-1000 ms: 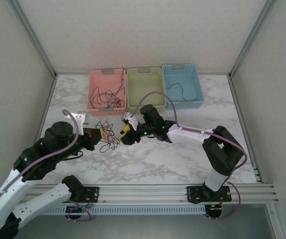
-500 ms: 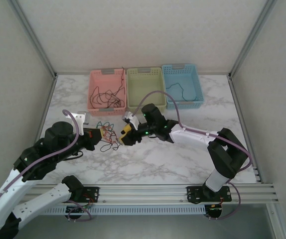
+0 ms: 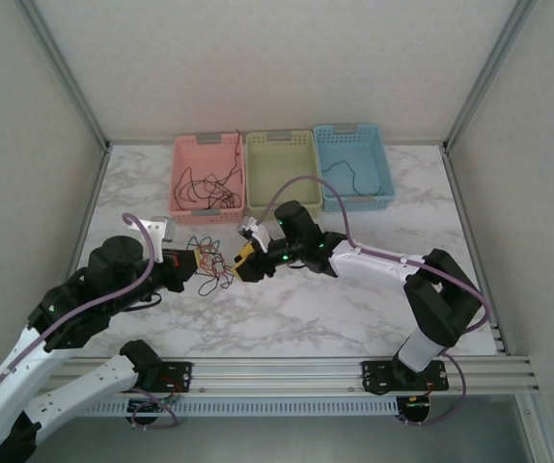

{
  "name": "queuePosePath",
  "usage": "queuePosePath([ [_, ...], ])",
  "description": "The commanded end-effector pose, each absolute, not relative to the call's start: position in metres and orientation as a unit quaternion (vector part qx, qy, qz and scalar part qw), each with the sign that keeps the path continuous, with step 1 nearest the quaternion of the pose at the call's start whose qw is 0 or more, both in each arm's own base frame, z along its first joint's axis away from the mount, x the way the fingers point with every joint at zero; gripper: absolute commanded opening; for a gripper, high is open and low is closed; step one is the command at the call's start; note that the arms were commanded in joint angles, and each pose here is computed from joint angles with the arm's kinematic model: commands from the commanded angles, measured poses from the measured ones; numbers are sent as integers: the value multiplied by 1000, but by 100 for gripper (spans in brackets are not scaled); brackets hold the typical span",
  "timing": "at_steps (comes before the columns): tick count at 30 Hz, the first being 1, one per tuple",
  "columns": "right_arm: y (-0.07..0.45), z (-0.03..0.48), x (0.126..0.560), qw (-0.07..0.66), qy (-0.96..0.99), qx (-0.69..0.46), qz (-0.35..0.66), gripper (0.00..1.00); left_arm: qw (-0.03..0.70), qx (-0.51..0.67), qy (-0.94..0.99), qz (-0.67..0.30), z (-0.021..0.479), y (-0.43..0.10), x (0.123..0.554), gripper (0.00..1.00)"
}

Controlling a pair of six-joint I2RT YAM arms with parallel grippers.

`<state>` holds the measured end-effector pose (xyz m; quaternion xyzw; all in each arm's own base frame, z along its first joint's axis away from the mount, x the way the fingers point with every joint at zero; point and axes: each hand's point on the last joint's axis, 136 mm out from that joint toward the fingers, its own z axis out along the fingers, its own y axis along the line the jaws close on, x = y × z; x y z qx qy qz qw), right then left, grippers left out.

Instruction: Untangle the cables

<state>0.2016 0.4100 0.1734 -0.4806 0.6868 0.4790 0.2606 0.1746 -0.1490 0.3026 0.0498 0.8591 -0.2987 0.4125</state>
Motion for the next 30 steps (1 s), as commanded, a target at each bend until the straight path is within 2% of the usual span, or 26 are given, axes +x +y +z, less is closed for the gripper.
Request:
queuePosePath([
  [1, 419, 175, 202, 256, 684, -483, 484, 44, 423, 47, 853, -302, 307, -148, 176, 0],
  [11, 423, 150, 208, 246, 702, -483, 461, 36, 423, 48, 853, -303, 308, -148, 176, 0],
  [16, 422, 152, 211, 261, 702, -486, 450, 5, 427, 45, 852, -298, 309, -145, 177, 0],
  [18, 419, 154, 214, 272, 703, -487, 440, 0, 430, 41, 852, -294, 310, -143, 177, 0],
  [25, 401, 159, 224, 296, 714, -473, 423, 0, 450, 16, 854, -261, 312, -124, 180, 0],
  [30, 358, 158, 269, 325, 762, -385, 408, 0, 475, -32, 858, -194, 311, -88, 181, 0],
])
